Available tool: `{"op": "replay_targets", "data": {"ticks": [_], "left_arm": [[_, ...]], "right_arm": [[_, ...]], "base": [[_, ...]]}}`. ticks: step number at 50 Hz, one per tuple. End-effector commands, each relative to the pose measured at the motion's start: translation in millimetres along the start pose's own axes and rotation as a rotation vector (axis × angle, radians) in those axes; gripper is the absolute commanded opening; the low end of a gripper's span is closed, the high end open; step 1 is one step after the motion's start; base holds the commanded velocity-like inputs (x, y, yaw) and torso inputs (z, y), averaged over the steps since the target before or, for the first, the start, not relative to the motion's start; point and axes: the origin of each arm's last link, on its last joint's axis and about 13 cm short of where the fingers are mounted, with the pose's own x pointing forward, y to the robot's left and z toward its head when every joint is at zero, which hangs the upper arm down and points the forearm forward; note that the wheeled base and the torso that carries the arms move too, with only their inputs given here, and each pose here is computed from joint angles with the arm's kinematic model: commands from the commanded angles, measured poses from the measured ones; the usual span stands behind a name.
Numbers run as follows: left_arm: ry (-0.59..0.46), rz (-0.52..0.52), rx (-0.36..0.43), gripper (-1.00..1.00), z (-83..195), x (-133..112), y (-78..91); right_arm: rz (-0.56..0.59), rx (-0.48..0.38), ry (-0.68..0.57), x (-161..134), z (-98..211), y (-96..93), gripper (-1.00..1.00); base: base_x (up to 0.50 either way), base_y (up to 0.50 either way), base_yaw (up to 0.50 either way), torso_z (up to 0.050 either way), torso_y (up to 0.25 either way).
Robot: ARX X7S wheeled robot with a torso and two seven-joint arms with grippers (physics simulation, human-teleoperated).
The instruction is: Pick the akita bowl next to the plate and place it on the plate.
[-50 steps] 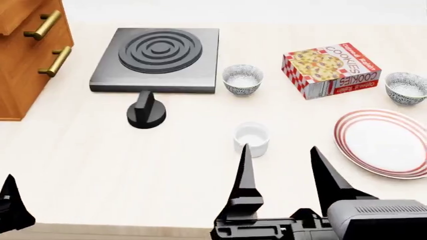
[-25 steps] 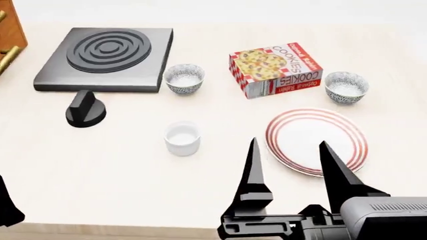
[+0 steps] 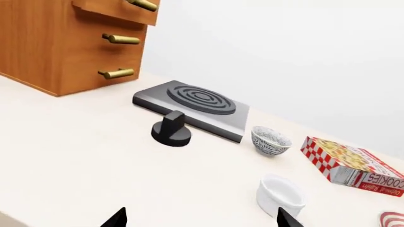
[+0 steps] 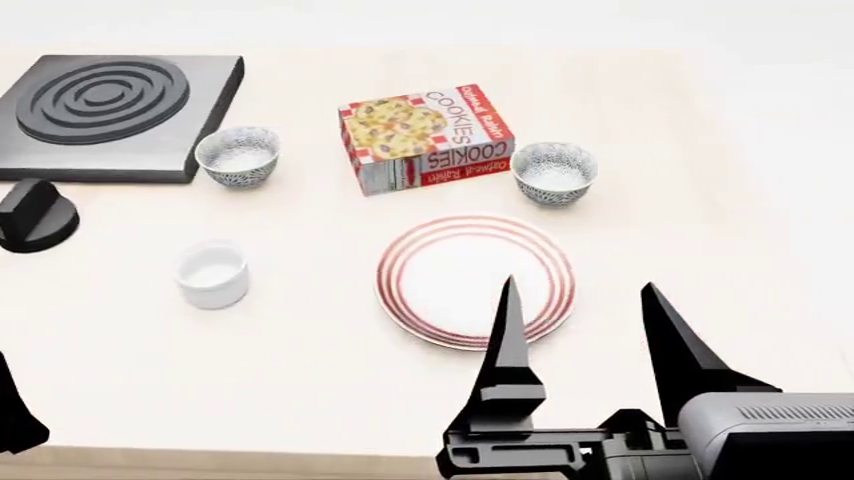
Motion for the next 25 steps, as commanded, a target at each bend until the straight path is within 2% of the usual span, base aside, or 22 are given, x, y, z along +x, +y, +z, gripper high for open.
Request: {"op": "replay_targets", "data": {"ticks": [1, 12, 25], "left_arm": [[-0.003, 0.000, 0.005, 1.00, -0.2, -0.2, 0.1], [-0.004, -0.002, 0.009, 1.00, -0.7, -0.2, -0.1], [-0.005, -0.002, 0.011, 1.00, -0.7, -0.1, -0.5]], "right_arm": [[0.000, -0.008, 0.002, 0.2, -0.5, 0.1, 1.00], [0.015, -0.057, 0.011, 0.4, -2.9, 0.8, 1.00], [0.016, -0.087, 0.026, 0.7, -5.1, 0.6, 1.00]], "base": [[0.00, -0.50, 0.00, 0.000, 0.000], [0.00, -0.04, 0.00, 0.000, 0.000], [0.47, 0.00, 0.00, 0.000, 0.000]]}}
